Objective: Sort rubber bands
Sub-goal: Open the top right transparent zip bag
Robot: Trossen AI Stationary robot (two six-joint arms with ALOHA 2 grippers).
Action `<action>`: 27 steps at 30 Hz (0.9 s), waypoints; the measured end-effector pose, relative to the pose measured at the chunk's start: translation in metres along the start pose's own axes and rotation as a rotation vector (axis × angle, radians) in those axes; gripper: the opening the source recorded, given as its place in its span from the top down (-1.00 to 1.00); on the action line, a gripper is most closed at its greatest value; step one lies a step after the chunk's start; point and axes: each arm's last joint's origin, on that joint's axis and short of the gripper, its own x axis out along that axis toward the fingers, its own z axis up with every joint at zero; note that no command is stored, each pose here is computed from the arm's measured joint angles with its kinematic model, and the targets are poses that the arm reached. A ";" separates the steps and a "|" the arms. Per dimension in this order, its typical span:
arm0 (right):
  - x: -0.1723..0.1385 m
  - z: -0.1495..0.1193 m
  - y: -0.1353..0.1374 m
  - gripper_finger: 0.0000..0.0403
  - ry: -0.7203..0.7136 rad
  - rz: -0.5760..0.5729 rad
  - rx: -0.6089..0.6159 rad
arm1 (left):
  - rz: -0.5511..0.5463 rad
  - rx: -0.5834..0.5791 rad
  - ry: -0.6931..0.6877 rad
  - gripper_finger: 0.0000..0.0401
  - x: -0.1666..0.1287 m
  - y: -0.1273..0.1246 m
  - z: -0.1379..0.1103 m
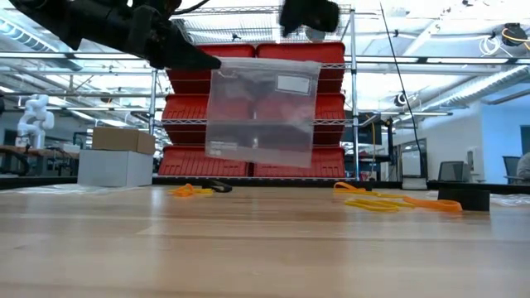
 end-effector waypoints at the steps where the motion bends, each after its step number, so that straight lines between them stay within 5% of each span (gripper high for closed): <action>1: 0.002 0.003 0.001 0.42 -0.034 -0.005 -0.015 | 0.000 0.000 0.000 0.99 0.000 0.000 0.000; 5: 0.008 0.009 -0.001 0.52 -0.107 -0.107 -0.078 | -0.007 0.000 0.001 0.99 0.000 0.000 0.000; 10: 0.018 0.011 -0.006 0.94 -0.107 -0.165 -0.101 | -0.010 0.000 0.001 0.99 0.000 0.000 0.000; 27: 0.032 0.011 -0.014 1.00 -0.066 -0.218 -0.104 | -0.013 -0.005 0.003 0.99 0.000 -0.001 -0.001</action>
